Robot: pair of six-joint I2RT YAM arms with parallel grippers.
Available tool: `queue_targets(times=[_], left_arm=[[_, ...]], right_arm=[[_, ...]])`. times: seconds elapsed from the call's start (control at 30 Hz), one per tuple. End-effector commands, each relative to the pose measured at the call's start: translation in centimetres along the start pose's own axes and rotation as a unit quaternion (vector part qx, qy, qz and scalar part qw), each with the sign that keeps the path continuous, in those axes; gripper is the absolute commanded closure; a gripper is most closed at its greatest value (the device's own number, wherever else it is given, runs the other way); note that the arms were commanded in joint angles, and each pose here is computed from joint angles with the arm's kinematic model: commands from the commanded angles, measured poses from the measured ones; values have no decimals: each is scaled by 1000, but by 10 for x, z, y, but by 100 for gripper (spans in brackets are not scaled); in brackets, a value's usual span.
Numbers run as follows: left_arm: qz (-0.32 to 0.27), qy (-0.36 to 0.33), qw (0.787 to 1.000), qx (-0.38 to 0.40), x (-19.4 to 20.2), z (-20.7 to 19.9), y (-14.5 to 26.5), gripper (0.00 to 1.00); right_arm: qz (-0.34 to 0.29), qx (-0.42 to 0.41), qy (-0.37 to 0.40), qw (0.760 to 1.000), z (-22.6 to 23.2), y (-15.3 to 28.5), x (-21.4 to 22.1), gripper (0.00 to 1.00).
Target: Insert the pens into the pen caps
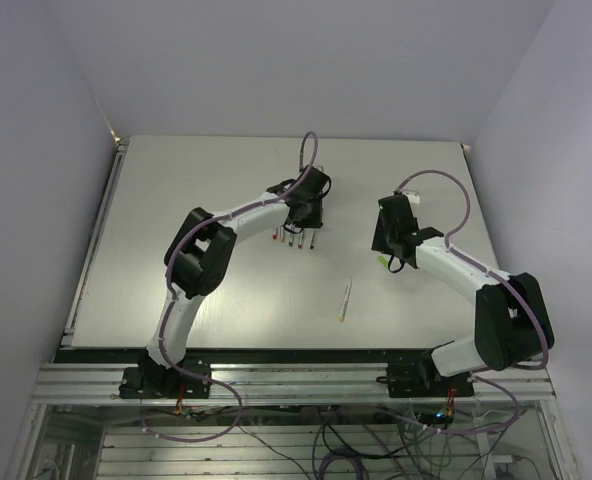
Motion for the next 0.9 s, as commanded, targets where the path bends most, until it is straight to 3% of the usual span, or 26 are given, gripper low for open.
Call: queue_targets(times=[0.0, 0.33, 0.43, 0.5, 0.87], left_arm=[[-9, 12, 999, 43, -10, -11, 33, 63], [62, -109, 988, 94, 42, -34, 64, 63], [96, -143, 979, 111, 62, -39, 69, 57], [116, -162, 972, 122, 74, -43, 72, 48], [162, -214, 953, 144, 108, -53, 88, 47]], right_arm=[[23, -7, 5, 1000, -1, -7, 10, 55], [69, 0, 10, 998, -1, -22, 25, 60], [76, -2, 10, 997, -2, -26, 26, 61], [79, -3, 8, 997, -2, -28, 25, 61], [81, -2, -18, 997, -13, -39, 22, 63]])
Point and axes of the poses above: each gripper's point midway between its finger pads, its own y axis back along the fingers, its own z axis along the line the jaws close on, x = y × z, the point moved 8 cm from there along y, back along the fingers, and after that the axes turned 8 degrees about y, right-handed, at the moved point
